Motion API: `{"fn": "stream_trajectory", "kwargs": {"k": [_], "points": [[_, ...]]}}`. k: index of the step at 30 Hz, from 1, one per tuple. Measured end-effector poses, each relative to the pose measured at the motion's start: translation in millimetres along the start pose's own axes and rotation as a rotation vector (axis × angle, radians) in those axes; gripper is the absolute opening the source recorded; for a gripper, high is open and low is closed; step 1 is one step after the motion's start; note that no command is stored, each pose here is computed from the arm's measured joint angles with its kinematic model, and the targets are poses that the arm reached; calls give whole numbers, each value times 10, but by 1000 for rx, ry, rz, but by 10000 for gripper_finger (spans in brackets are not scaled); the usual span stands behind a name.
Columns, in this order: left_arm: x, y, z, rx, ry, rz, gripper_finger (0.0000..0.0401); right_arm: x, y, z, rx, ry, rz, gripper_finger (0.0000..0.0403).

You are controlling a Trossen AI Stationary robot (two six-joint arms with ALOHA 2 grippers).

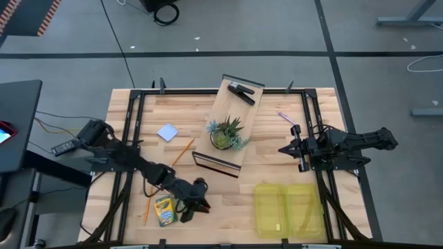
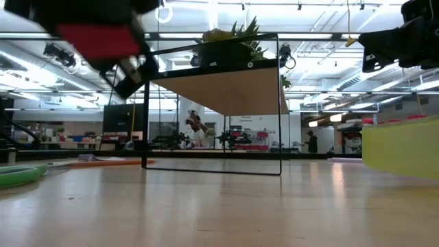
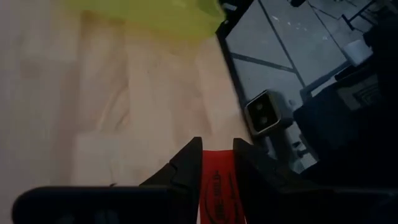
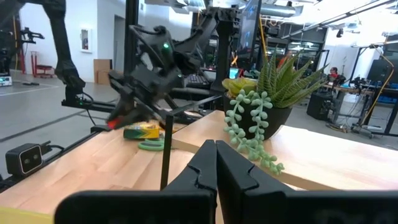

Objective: Pack school essentials
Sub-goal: Put the red eraser into the yellow supply box

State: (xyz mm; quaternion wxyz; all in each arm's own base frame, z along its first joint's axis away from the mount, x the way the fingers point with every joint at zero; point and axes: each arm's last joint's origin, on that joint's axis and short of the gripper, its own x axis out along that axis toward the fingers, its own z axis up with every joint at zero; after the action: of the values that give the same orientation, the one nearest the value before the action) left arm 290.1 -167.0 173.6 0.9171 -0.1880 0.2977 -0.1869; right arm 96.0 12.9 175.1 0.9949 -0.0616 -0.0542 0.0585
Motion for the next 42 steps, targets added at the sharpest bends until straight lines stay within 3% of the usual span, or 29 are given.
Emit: {"fn": "stream_trajectory", "kwargs": {"k": [7,15,29,42], "points": [[386,-201,260,78,-15,-24,85,0,0,-2,0,2,1,7],[890,-255,520,178,-53,-23,90,0,1,-9,0,9,1,7],[1374,-136,1095,176,-164,3,87,1,4,-30,0,32,4,7],[1776,250,1307,163,-198,82,87,1,4,-34,0,36,5,7]]}}
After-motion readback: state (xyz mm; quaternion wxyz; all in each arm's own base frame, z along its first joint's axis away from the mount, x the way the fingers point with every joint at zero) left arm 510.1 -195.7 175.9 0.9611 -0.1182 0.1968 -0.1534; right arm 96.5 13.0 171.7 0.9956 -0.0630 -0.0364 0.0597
